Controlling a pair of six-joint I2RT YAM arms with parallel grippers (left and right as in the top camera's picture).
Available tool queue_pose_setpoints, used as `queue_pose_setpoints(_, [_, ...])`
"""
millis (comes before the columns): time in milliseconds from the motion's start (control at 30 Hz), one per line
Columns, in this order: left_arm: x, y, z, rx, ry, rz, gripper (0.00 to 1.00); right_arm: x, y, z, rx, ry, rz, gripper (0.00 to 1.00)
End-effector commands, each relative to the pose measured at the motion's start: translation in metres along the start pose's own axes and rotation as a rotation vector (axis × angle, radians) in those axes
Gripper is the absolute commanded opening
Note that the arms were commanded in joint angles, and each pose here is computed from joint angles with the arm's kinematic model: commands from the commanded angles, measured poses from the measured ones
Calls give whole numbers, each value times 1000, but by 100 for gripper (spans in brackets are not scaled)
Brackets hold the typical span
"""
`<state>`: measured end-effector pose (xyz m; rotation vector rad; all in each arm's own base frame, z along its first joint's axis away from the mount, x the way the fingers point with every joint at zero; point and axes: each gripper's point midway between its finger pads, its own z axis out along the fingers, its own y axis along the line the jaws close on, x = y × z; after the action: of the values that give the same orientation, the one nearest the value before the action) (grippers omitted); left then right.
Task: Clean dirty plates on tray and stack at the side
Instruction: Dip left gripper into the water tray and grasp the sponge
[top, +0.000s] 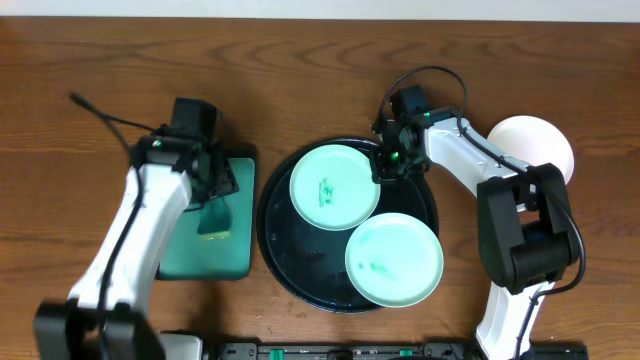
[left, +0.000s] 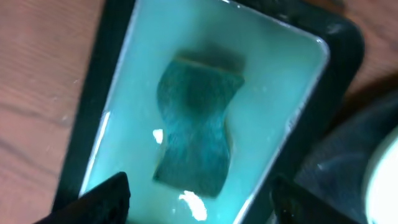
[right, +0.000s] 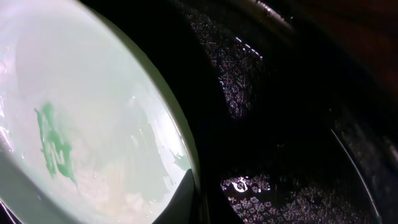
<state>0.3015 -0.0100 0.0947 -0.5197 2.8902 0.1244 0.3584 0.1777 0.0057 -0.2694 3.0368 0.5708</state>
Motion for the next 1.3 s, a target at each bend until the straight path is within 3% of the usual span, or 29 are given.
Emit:
queue_pose_setpoints(0, [5, 7, 30, -59, 86, 21, 60, 4, -2, 5, 12, 18, 16, 1])
queue_pose_setpoints(167, [19, 18, 60, -102, 185, -11, 59, 6, -3, 5, 13, 26, 16, 1])
queue_pose_setpoints(367, [35, 16, 80, -41, 216, -15, 58, 8, -3, 5, 15, 34, 18, 1])
queue_pose_setpoints(600, [41, 12, 92, -7, 206, 15, 43, 8, -3, 5, 16, 37, 20, 1])
queue_pose_setpoints(667, [38, 11, 91, -2, 195, 17, 25, 8, -3, 5, 16, 37, 20, 1])
queue_pose_setpoints(767, [33, 9, 88, 6, 176, 15, 19, 8, -3, 5, 16, 37, 20, 1])
queue_pose_setpoints(867, [21, 6, 73, 31, 114, 9, 7, 9, -4, 5, 16, 41, 21, 1])
queue_pose_setpoints(1033, [0, 4, 26, 94, -46, 3, 7, 10, -4, 5, 17, 44, 23, 1])
queue_pose_setpoints(1267, [-19, 9, -79, 193, -412, 80, 7, 11, -4, 5, 17, 46, 23, 1])
